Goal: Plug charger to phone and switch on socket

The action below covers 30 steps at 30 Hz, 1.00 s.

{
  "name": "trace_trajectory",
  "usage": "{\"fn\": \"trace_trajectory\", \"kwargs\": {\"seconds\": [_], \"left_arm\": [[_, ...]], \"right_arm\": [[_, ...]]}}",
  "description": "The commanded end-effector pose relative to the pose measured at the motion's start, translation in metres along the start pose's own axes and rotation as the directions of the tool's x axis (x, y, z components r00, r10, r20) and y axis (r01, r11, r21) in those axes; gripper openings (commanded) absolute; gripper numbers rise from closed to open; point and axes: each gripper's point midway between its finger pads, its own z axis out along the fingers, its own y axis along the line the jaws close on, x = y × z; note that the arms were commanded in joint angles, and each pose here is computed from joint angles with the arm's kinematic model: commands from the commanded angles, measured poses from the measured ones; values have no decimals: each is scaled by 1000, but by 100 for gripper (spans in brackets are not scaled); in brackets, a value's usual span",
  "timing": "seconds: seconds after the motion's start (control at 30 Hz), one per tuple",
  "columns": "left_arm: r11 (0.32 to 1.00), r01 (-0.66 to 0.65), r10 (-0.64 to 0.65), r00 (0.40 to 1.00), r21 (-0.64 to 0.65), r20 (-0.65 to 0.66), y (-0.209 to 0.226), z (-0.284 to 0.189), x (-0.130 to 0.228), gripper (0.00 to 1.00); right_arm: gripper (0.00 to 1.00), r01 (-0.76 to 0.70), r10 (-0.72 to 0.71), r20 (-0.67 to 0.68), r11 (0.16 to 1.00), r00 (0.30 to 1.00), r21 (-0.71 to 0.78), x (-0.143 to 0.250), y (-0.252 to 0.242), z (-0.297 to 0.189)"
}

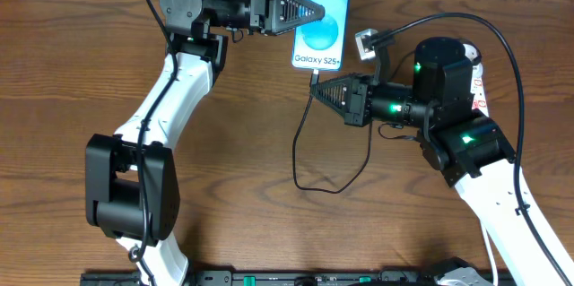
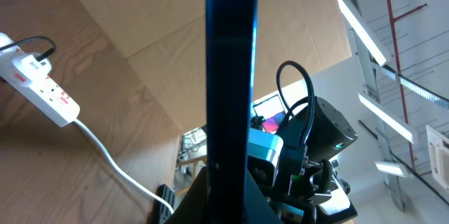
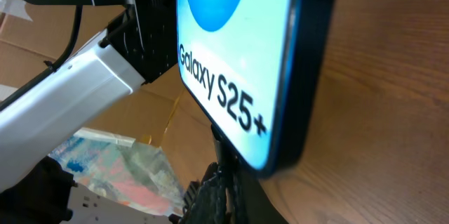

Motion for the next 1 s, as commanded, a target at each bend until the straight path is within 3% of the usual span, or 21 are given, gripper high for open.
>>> {"fn": "trace_trajectory", "kwargs": {"seconds": [0.0,0.97], "left_arm": [[999,-41,41,999,12,6,-15,4,-4,7],[998,-64,64,998,-3,9,-12,-6,-5,8]], "right_arm": [[1,-4,4,5,1000,1000,-5,-1,3,-1],[1,-5,5,8,1000,1000,-10,-2,5,-1]]}}
